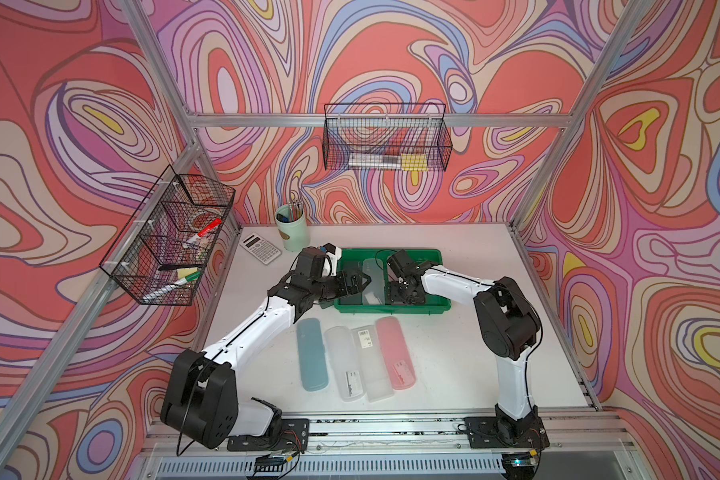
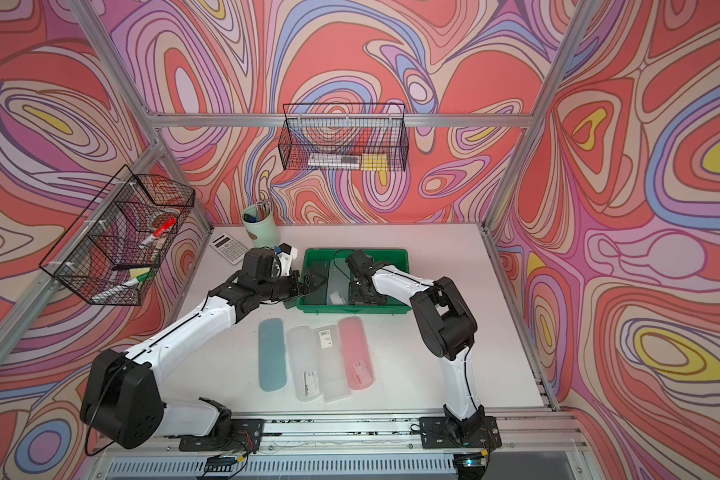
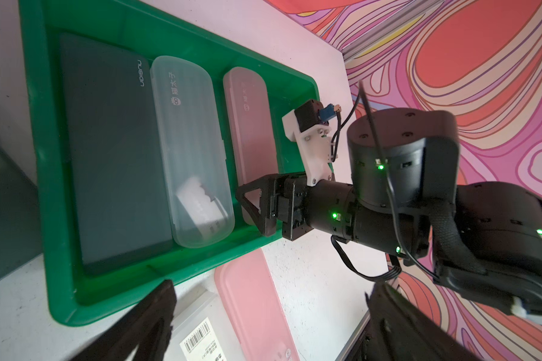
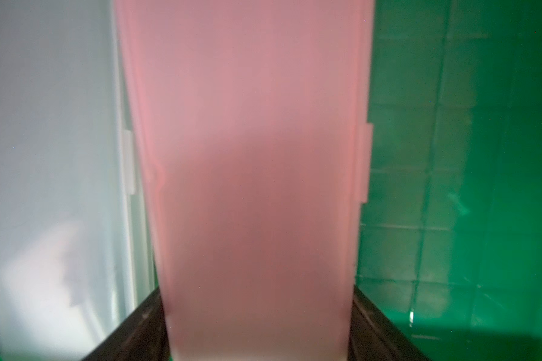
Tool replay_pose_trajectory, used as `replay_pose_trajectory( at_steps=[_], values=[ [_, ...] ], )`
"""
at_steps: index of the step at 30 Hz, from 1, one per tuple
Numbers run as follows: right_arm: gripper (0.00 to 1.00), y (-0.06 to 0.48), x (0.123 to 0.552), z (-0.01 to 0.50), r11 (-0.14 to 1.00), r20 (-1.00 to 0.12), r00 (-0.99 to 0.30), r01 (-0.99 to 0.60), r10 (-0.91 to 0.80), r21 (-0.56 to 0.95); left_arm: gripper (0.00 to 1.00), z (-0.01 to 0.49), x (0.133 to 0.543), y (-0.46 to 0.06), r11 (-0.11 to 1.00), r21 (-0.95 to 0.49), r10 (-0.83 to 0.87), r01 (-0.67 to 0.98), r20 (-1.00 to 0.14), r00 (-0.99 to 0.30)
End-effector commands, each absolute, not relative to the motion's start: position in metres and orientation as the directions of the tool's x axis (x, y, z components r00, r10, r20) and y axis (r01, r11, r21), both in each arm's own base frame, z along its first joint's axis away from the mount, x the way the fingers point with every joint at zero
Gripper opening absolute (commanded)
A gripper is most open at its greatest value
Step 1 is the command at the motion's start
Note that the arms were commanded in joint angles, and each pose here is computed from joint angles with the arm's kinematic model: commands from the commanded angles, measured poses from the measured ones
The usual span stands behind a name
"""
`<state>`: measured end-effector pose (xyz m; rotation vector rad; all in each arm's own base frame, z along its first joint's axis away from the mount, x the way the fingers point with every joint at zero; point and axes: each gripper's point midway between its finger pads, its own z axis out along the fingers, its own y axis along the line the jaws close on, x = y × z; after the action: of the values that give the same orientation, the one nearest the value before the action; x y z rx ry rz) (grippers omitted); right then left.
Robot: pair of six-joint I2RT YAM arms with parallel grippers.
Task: Put the pencil case into the storage box
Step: Place the pencil case at the storage box.
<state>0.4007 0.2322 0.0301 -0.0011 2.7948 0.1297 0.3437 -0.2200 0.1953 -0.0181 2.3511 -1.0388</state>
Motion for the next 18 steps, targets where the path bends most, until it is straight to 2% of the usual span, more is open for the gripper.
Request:
replay_pose_trajectory(
  at_steps=[1, 6, 10, 13, 16, 18],
  values=[
    [0.84, 0.243, 0.412, 0.034, 0.993, -0.363, -0.932, -0.023, 0.022, 0.119, 0.99, 0.195, 0.337, -0.214, 0.707, -0.676, -0.233, 0.205, -0.497, -0.836],
    [0.89, 0.245, 0.416, 0.045, 0.991, -0.382, -0.924, -0.037, 0.015, 0.128, 0.99, 0.188, 0.333, -0.211, 0.725, -0.661, -0.223, 0.195, -0.493, -0.841],
    [0.89, 0.244, 0.418, 0.069, 0.988, -0.431, -0.901, -0.030, 0.040, 0.153, 0.99, 0.186, 0.332, -0.209, 0.731, -0.655, -0.220, 0.192, -0.492, -0.842],
    [0.85, 0.240, 0.422, 0.089, 0.979, -0.474, -0.877, -0.027, 0.074, 0.203, 0.99, 0.181, 0.331, -0.207, 0.740, -0.646, -0.216, 0.185, -0.489, -0.845],
    [0.79, 0.230, 0.425, 0.085, 0.963, -0.450, -0.884, -0.002, 0.124, 0.269, 0.99, 0.175, 0.327, -0.210, 0.727, -0.660, -0.208, 0.189, -0.473, -0.856],
    [0.78, 0.224, 0.428, 0.078, 0.961, -0.436, -0.889, 0.015, 0.140, 0.277, 0.99, 0.171, 0.324, -0.213, 0.711, -0.677, -0.205, 0.189, -0.457, -0.865]
  ],
)
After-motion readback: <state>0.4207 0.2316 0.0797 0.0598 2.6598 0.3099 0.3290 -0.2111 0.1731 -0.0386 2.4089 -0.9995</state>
